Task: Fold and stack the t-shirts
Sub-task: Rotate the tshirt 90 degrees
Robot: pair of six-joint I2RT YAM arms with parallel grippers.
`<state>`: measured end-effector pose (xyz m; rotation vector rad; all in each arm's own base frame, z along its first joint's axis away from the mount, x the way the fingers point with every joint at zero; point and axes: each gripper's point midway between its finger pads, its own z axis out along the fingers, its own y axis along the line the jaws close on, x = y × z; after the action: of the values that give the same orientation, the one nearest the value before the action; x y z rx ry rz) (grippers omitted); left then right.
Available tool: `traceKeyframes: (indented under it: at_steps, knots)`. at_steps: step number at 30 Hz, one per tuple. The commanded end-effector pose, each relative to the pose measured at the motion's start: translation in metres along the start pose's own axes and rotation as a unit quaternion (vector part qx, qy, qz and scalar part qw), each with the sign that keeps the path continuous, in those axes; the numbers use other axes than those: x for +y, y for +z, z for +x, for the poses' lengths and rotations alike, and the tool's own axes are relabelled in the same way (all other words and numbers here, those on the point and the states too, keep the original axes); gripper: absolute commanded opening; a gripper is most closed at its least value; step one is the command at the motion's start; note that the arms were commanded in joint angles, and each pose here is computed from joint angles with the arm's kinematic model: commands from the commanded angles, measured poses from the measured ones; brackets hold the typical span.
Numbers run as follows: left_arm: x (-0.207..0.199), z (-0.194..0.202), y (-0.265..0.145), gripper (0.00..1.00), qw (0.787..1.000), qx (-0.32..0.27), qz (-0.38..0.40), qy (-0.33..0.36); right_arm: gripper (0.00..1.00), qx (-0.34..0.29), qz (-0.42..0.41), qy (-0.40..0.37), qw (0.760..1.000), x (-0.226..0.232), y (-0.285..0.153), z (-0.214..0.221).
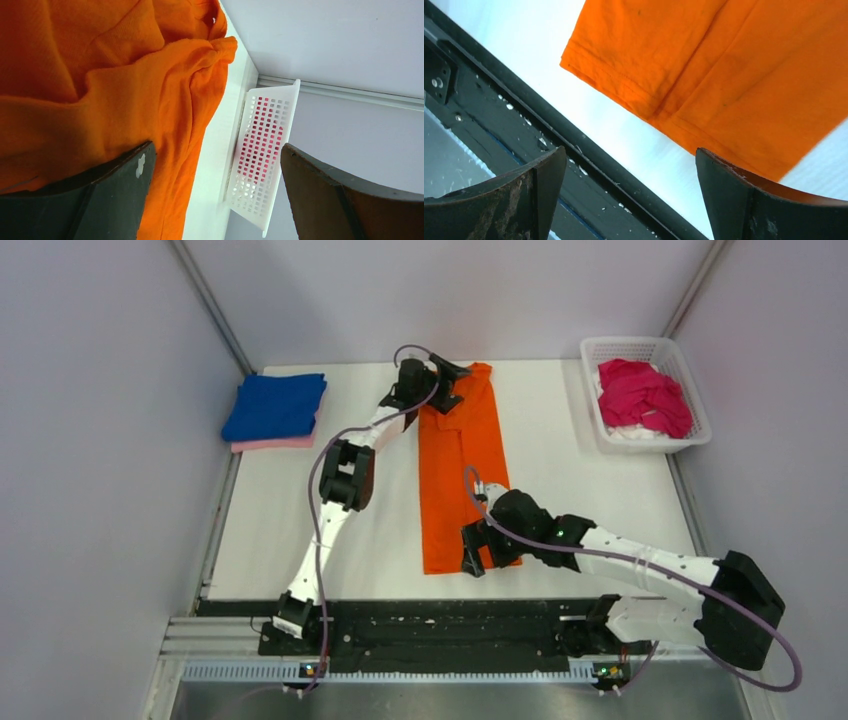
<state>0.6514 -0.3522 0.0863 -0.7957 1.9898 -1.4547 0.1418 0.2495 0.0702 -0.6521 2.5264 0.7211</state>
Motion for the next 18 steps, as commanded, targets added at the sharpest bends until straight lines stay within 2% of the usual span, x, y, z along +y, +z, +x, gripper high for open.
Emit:
traceKeyframes:
  at_steps: [1, 2, 4, 6, 9, 13, 15, 16, 18]
  knots:
    - [-0.101, -0.001, -0.037, 0.99, 0.996, 0.008, 0.065, 0.063, 0.99, -0.098, 0.043, 0.017, 0.994, -0.005, -0.023, -0.043]
    - [-0.13, 0.004, -0.053, 0.99, 0.993, 0.014, 0.082, 0.085, 0.99, -0.119, 0.065, 0.03, 0.99, -0.013, -0.027, -0.049]
    - [-0.159, 0.017, -0.079, 0.99, 0.988, 0.021, 0.083, 0.126, 0.99, -0.151, 0.081, 0.059, 0.983, -0.02, -0.037, -0.057]
    - [-0.173, 0.022, -0.109, 0.99, 0.985, 0.013, 0.056, 0.164, 0.99, -0.171, 0.087, 0.084, 0.978, -0.026, -0.045, -0.059]
    - [-0.168, 0.031, -0.155, 0.99, 0.977, 0.007, 0.003, 0.212, 0.99, -0.181, 0.1, 0.118, 0.971, -0.039, -0.053, -0.048]
    - [-0.116, 0.076, -0.223, 0.99, 0.965, 0.058, -0.083, 0.242, 0.96, -0.171, 0.124, 0.184, 0.96, -0.062, -0.057, -0.026]
    - [-0.075, 0.103, -0.254, 0.99, 0.961, 0.076, -0.12, 0.239, 0.95, -0.162, 0.128, 0.205, 0.957, -0.07, -0.057, -0.019]
    - [-0.042, 0.124, -0.27, 0.98, 0.957, 0.099, -0.14, 0.232, 0.94, -0.155, 0.129, 0.212, 0.956, -0.073, -0.055, -0.016]
    - [-0.013, 0.155, -0.299, 0.97, 0.952, 0.137, -0.15, 0.229, 0.93, -0.143, 0.135, 0.223, 0.955, -0.078, -0.053, -0.012]
